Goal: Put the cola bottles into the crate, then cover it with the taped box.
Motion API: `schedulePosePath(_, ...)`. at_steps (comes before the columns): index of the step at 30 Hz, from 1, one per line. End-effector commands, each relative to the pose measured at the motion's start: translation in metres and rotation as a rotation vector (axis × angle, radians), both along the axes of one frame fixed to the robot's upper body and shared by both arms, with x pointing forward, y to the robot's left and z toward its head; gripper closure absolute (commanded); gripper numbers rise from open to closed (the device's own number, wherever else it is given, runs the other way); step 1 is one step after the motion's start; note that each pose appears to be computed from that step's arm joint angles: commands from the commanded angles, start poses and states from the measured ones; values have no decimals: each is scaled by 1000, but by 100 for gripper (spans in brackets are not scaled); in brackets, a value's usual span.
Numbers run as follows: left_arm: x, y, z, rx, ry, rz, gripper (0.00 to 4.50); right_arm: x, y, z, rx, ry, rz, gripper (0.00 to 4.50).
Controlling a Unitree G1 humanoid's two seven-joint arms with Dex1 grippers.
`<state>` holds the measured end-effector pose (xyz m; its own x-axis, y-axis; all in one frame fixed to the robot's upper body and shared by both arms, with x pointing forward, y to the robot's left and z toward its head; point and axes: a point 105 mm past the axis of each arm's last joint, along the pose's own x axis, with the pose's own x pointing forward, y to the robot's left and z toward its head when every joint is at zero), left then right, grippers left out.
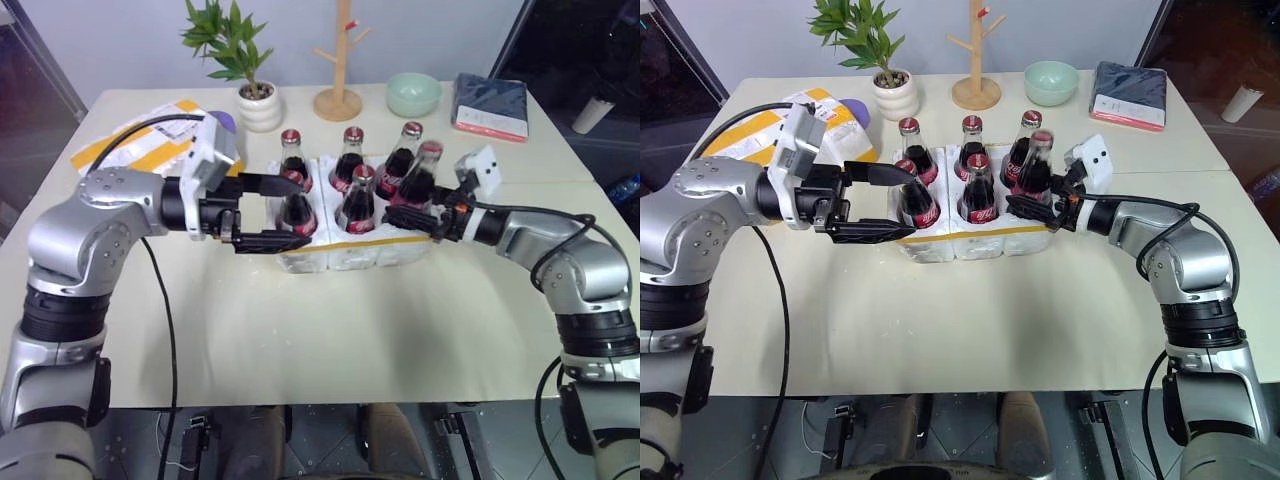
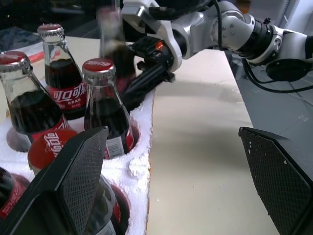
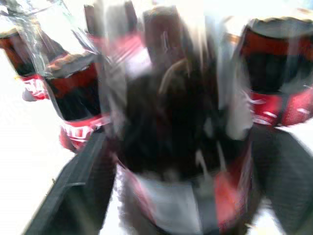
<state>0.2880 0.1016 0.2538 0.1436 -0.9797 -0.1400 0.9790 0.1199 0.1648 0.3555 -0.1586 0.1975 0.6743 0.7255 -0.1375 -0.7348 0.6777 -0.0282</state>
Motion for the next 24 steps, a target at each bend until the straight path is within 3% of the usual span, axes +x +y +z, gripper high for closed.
schedulePosePath(1,-7,-3,8,-13,-34,-25,0,-6,-6,25,-12,-87,-9,3)
schedulePosePath(6,-5,8,13,-2,-71,33,0,-33,-17,71,-18,-181,25,3)
schedulePosePath(8,-1,24,21,15,-126,126,0,-54,-26,100,-17,-226,56,3)
schedulePosePath(11,10,48,34,33,-227,292,0,-74,-37,123,-16,-252,78,3)
schedulePosePath(13,23,86,43,114,-349,517,0,-87,-51,133,-23,-231,78,3)
schedulePosePath(17,19,161,35,367,-458,815,0,-97,-66,130,-110,-215,70,3)
schedulePosePath(24,-8,238,-14,709,-414,992,0,-101,-75,117,-129,-163,102,3)
